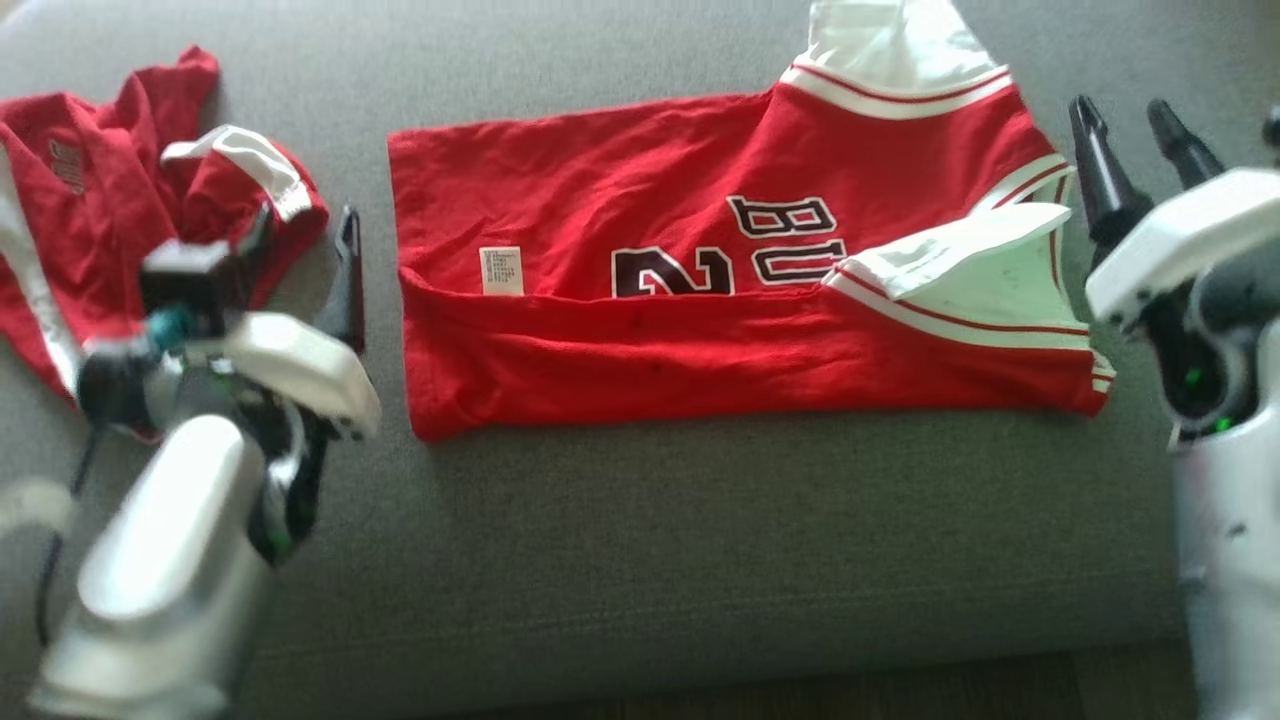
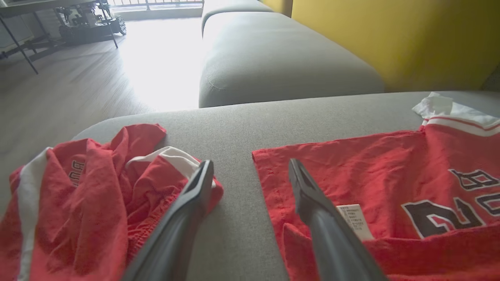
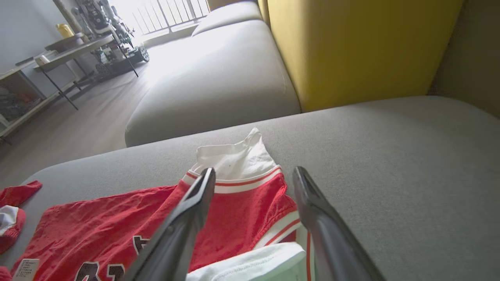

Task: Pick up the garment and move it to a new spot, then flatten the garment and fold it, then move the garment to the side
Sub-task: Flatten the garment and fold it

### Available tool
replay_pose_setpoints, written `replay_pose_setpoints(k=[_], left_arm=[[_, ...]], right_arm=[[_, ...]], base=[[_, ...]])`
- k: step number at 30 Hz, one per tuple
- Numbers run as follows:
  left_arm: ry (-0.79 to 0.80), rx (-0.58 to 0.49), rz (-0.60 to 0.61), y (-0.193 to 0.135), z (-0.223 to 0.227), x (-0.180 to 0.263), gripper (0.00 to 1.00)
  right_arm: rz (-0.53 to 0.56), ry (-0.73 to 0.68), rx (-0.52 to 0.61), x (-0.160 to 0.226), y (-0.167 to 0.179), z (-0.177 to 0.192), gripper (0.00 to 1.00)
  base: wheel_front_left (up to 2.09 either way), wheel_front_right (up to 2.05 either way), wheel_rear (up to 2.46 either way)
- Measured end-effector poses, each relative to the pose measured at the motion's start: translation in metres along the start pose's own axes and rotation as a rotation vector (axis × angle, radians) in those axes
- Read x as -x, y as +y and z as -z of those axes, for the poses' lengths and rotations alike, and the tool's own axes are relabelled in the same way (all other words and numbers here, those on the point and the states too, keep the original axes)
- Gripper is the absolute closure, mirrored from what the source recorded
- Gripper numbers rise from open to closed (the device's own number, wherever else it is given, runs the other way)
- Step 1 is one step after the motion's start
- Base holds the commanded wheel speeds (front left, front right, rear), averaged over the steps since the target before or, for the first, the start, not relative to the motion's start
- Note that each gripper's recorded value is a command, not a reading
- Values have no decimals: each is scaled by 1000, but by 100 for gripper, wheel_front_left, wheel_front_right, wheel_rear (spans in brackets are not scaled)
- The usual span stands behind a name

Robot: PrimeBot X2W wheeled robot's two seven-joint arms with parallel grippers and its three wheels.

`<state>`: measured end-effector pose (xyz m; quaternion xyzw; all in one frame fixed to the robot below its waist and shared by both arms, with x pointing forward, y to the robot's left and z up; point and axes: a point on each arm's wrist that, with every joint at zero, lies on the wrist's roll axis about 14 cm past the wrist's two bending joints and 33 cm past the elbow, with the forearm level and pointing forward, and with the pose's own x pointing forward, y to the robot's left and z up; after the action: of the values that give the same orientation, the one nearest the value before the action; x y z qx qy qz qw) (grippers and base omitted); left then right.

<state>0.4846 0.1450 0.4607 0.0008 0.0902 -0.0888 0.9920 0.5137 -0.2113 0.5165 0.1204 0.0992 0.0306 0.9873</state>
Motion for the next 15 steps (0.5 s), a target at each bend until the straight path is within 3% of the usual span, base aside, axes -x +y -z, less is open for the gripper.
replay_pose_setpoints(k=[6,15], left_arm=[[-60,104,-71,-9,4,32,0],[-20,191,-122,-34,31,73,0]], right_arm=[[-12,-157,84,39,11,-11,0],[6,-253,123,97,18,7,0]], base=[[0,0,0],[0,0,0]])
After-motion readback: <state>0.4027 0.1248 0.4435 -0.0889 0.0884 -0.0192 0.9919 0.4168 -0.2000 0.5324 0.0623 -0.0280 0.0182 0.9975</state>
